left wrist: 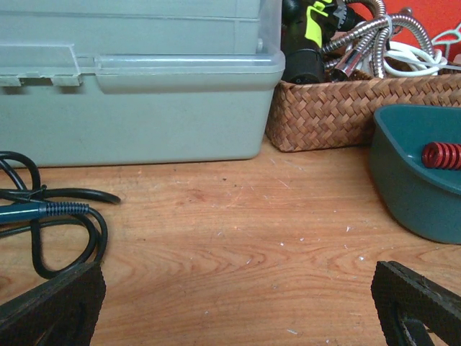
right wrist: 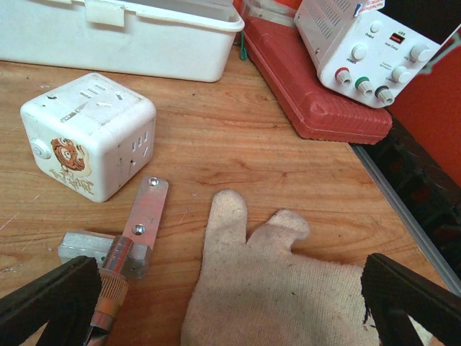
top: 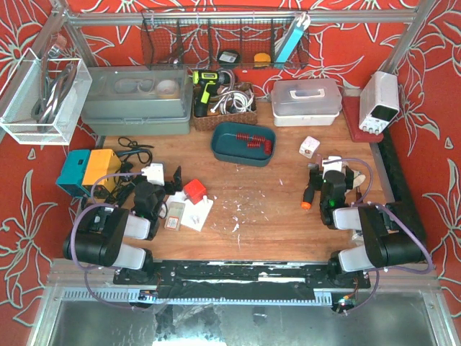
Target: Install the large spring
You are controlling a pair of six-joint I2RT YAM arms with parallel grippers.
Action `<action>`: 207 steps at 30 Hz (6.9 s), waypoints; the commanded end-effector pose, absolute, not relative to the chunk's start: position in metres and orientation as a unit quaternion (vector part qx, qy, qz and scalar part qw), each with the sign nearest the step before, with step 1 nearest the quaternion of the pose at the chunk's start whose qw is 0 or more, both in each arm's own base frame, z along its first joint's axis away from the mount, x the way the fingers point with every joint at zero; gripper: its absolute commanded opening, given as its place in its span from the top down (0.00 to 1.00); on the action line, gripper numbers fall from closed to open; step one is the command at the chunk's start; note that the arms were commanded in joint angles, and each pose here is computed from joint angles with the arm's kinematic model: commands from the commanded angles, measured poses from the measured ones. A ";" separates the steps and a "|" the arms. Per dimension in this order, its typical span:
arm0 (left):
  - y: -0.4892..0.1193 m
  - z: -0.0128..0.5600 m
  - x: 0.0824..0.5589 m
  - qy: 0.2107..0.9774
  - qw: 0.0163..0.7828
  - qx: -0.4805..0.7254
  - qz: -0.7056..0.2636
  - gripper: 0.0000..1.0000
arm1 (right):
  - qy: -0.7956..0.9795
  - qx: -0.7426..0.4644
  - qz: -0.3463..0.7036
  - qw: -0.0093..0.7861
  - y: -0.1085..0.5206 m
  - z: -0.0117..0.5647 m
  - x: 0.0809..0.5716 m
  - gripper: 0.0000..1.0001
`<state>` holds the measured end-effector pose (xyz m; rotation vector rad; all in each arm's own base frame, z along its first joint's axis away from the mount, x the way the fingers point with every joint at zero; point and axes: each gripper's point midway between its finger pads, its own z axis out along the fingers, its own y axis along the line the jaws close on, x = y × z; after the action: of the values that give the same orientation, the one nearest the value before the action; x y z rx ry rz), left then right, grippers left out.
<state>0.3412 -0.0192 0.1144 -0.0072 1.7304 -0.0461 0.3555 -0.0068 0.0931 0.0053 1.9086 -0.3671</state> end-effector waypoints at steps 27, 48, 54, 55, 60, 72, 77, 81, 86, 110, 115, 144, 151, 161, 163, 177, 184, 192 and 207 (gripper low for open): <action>-0.018 0.245 0.324 0.776 0.541 -0.257 -0.200 0.00 | 0.879 0.136 0.066 0.453 0.031 0.232 0.327 0.01; -0.060 0.180 0.258 0.858 0.254 -0.411 -0.176 0.08 | 0.871 -0.232 0.036 0.431 0.217 0.171 0.261 0.01; -0.094 0.163 0.251 0.892 0.211 -0.377 -0.131 0.10 | 0.835 -0.292 0.081 0.459 0.252 0.167 0.241 0.01; -0.100 0.159 0.248 0.897 0.202 -0.371 -0.129 0.12 | 0.830 -0.292 0.096 0.466 0.254 0.168 0.239 0.01; -0.112 0.145 0.242 0.906 0.177 -0.368 -0.112 0.18 | 0.801 -0.263 0.126 0.522 0.243 0.189 0.235 0.01; -0.125 0.129 0.256 0.917 0.158 -0.357 -0.081 0.20 | 0.780 -0.220 0.135 0.570 0.222 0.206 0.234 0.01; -0.124 0.121 0.258 0.917 0.154 -0.362 -0.067 0.19 | 0.781 -0.221 0.136 0.568 0.223 0.205 0.234 0.01; -0.125 0.115 0.262 0.919 0.148 -0.360 -0.054 0.15 | 0.784 -0.216 0.128 0.567 0.220 0.205 0.235 0.01; -0.132 0.105 0.265 0.925 0.131 -0.355 -0.045 0.18 | 0.783 -0.215 0.130 0.569 0.219 0.206 0.234 0.01; -0.143 0.073 0.272 0.935 0.092 -0.342 -0.009 0.31 | 0.779 -0.204 0.125 0.580 0.211 0.212 0.234 0.01; -0.141 0.080 0.274 0.933 0.106 -0.343 -0.015 0.45 | 0.780 -0.203 0.122 0.580 0.210 0.212 0.235 0.01; -0.077 0.100 0.423 0.891 0.287 -0.351 0.003 0.64 | 0.779 -0.195 0.109 0.586 0.203 0.213 0.236 0.01; -0.058 0.081 0.447 0.883 0.297 -0.364 0.023 0.59 | 0.780 -0.195 0.109 0.585 0.204 0.213 0.236 0.01; -0.056 0.080 0.471 0.886 0.310 -0.343 0.025 0.16 | 0.781 -0.197 0.106 0.583 0.205 0.211 0.237 0.01; -0.057 0.083 0.472 0.887 0.312 -0.340 0.022 0.06 | 0.781 -0.196 0.106 0.583 0.204 0.211 0.237 0.01; -0.085 0.140 0.405 0.926 0.302 -0.221 0.046 0.05 | 0.784 -0.192 0.101 0.582 0.202 0.212 0.237 0.01; -0.072 0.145 0.332 0.951 0.249 -0.155 0.095 0.12 | 0.790 -0.194 0.094 0.573 0.204 0.207 0.239 0.01; -0.066 0.121 0.263 0.957 0.213 -0.196 0.029 0.13 | 0.793 -0.190 0.090 0.571 0.203 0.205 0.240 0.01; -0.067 0.089 0.189 0.952 0.151 -0.266 -0.016 0.01 | 0.796 -0.191 0.082 0.569 0.203 0.202 0.242 0.01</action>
<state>0.2135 -0.0703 0.0940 -0.6372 2.7120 -0.0184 0.2400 0.2047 0.1987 -0.4723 1.8660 0.2072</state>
